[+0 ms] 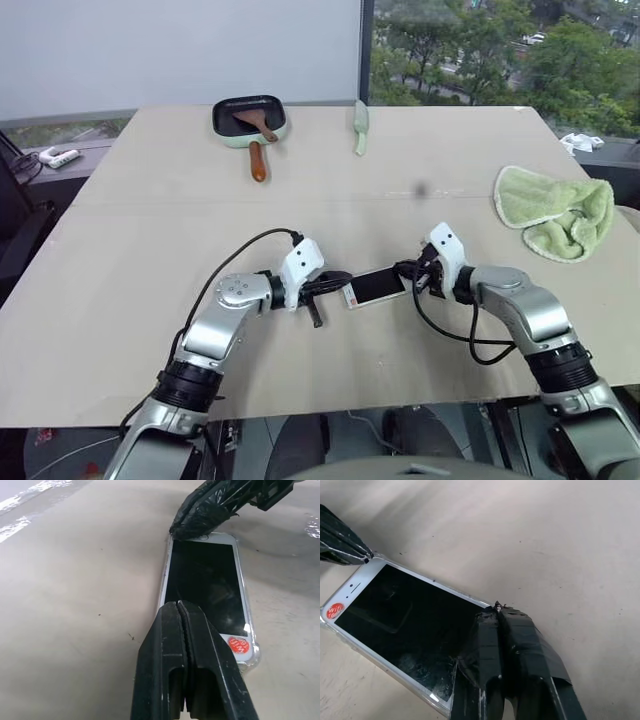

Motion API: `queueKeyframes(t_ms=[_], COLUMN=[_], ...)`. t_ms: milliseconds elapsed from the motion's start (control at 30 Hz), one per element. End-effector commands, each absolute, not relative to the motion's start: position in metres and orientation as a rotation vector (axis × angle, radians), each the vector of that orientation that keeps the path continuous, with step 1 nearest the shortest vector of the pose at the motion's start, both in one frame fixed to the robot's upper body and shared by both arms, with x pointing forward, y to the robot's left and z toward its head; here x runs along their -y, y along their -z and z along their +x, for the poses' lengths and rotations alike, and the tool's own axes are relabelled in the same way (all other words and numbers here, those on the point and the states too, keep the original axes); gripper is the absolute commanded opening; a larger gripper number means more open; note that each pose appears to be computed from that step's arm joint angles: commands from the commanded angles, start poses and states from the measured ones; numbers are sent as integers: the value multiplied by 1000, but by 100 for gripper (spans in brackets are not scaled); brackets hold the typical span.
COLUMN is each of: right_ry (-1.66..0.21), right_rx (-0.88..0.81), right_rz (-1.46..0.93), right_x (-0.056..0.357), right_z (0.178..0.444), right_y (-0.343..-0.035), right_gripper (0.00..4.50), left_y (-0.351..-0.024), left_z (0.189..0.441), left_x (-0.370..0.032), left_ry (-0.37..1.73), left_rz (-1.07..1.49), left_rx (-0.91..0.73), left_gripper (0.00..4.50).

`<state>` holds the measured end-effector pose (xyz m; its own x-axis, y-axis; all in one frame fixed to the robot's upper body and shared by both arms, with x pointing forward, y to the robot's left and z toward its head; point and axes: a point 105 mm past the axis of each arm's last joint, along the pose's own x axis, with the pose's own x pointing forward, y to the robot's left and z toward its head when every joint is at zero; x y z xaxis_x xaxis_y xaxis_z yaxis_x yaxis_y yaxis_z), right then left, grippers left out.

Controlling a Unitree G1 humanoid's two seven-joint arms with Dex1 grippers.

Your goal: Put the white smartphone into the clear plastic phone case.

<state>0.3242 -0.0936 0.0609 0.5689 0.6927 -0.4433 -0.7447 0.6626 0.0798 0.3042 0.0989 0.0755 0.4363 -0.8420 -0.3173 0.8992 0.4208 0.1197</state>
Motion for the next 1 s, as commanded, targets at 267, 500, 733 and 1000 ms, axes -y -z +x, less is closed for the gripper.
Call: queueKeyframes(t_ms=[267,500,733,1000], right_ry=[-931,-971,-874,-871], right_rx=[-305,-193,-158,-209], right_rz=[-103,-129,-170,-202], right_x=[120,159,225,250], right_z=[304,282,269,252], right_y=[-72,-93,-103,-105], right_gripper=[183,450,450,450], left_y=[-117,-107,-103,-108], left_z=[284,249,226,219], left_x=[-115,-158,-197,-212], left_ry=[1081,1013,864,772], left_rz=[174,175,246,320], left_rx=[-71,-156,-202,-189], left_gripper=[0,265,448,448])
